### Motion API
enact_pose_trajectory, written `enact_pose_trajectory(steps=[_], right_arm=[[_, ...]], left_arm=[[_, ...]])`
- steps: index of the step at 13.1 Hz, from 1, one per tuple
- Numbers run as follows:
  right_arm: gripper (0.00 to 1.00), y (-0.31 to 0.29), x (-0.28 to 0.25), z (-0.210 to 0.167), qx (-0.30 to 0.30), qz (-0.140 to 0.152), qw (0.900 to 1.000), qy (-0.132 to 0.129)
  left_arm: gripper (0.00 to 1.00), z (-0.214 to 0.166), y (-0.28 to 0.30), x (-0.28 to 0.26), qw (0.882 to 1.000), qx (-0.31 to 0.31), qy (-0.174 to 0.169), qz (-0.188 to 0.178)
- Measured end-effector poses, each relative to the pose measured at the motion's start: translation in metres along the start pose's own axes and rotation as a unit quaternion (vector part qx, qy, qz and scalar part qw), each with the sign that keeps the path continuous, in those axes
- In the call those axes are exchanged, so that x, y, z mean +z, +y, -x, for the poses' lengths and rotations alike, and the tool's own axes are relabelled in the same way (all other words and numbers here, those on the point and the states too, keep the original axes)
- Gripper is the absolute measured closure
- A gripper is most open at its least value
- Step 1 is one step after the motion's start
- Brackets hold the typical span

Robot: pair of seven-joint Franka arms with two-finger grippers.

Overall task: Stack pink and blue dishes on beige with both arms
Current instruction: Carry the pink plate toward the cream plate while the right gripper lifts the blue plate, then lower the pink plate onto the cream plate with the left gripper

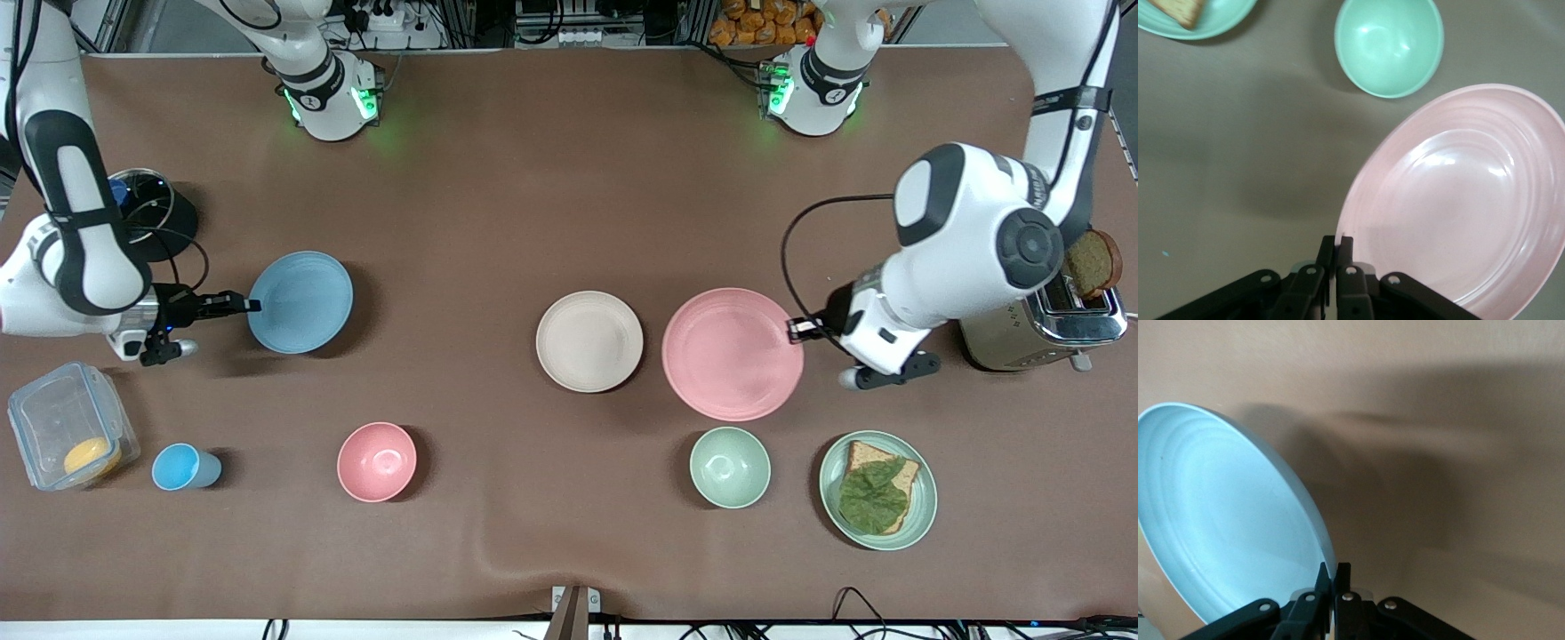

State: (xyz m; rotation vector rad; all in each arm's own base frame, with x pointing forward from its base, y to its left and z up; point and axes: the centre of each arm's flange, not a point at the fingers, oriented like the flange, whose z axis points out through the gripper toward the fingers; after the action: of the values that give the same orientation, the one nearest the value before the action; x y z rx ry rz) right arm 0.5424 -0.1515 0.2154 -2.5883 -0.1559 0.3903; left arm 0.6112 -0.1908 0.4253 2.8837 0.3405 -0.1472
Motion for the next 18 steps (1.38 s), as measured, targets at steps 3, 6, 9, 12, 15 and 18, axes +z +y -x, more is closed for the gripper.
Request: enact_pose_trajectory(steps=[3, 6, 9, 12, 15, 18], right_arm=[[0.96, -0.008, -0.022, -0.008, -0.009, -0.003, 1.0, 0.002], [0.96, -0.014, -0.038, -0.013, -0.007, 0.002, 1.0, 0.001], [0.96, -0.021, -0.049, -0.017, -0.003, 0.004, 1.0, -0.004], [0.96, -0.03, -0.053, -0.022, 0.002, 0.006, 1.0, -0.005], [0.96, -0.052, -0.058, -0.032, 0.015, 0.007, 1.0, -0.016], [0.96, -0.065, -0.062, -0.039, 0.016, 0.02, 0.999, -0.021]], left_arm=[[0.95, 0.022, 0.038, -0.007, 1.0, 0.006, 0.001, 0.01], [0.95, 0.043, 0.07, -0.004, 1.0, 0.017, -0.003, 0.013], [0.95, 0.058, 0.096, 0.014, 0.999, 0.04, -0.006, 0.018], [0.95, 0.064, 0.117, 0.04, 0.998, 0.05, -0.004, 0.03], [0.95, 0.068, 0.131, 0.059, 0.998, 0.054, 0.0, 0.042], [0.95, 0.081, 0.155, 0.089, 0.997, 0.046, 0.0, 0.055]])
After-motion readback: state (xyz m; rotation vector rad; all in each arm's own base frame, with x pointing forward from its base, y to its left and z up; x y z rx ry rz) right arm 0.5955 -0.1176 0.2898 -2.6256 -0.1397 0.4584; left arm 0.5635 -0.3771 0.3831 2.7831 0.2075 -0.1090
